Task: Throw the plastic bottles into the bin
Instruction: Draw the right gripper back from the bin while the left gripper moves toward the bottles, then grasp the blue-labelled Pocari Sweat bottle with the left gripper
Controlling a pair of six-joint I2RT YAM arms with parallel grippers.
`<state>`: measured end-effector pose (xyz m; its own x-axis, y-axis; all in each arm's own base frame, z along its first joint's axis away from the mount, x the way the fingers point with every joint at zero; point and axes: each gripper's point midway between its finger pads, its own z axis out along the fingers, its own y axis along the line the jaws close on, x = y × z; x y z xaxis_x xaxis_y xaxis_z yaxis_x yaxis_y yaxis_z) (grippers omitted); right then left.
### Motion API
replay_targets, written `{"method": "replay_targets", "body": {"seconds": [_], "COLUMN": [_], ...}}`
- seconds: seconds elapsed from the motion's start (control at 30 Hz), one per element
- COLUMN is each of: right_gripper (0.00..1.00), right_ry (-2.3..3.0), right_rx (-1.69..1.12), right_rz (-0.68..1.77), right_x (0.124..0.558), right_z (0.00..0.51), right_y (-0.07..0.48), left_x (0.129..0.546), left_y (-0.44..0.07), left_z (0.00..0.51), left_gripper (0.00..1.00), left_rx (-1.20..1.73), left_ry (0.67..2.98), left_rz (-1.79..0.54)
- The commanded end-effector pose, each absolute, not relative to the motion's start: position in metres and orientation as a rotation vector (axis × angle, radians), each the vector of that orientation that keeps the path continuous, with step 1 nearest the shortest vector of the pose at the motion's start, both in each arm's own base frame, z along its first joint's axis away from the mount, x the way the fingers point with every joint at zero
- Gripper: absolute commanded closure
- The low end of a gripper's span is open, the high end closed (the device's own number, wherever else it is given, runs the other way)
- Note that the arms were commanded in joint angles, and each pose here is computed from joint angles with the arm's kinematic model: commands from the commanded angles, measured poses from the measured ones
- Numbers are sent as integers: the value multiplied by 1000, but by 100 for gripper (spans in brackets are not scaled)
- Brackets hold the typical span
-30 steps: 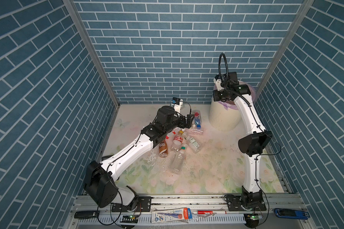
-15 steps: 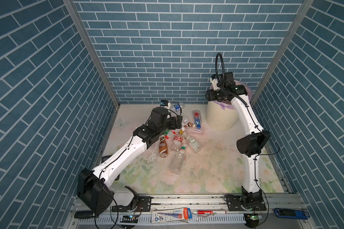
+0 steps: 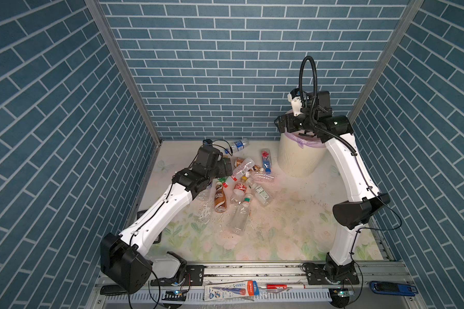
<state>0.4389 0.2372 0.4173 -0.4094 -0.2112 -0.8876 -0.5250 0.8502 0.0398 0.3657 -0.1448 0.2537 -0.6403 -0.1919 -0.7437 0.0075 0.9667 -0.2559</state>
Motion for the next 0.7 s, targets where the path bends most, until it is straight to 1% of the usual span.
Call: {"method": "replay_targets", "body": {"seconds": [0.0, 0.07, 0.13, 0.3, 0.5, 0.67], "right_gripper": [1, 1, 1, 1, 1, 1], "right_ry": [1916, 1893, 1899, 1925, 2009, 2040], "right_rx": [-690, -729, -783, -879, -880, -872], "right_rz": [441, 466, 495, 568, 647, 698], "right_x": [415, 401, 388, 362, 350, 344], "right_z": [407, 396, 379, 329, 284, 268], "right_y": [270, 283, 297, 324, 338, 342], "left_x": [359, 361, 362, 361, 364, 375], "left_y": [-116, -103, -92, -77, -68, -68], "left_z": [217, 200, 183, 144, 108, 86], "left_gripper": [1, 1, 1, 1, 1, 1], "left_rx": [-219, -296, -344, -363, -340, -349], "left_ry": [2378, 2431, 2472, 2618, 2748, 2788], "left_rz": [-294, -361, -378, -298, -194, -194]}}
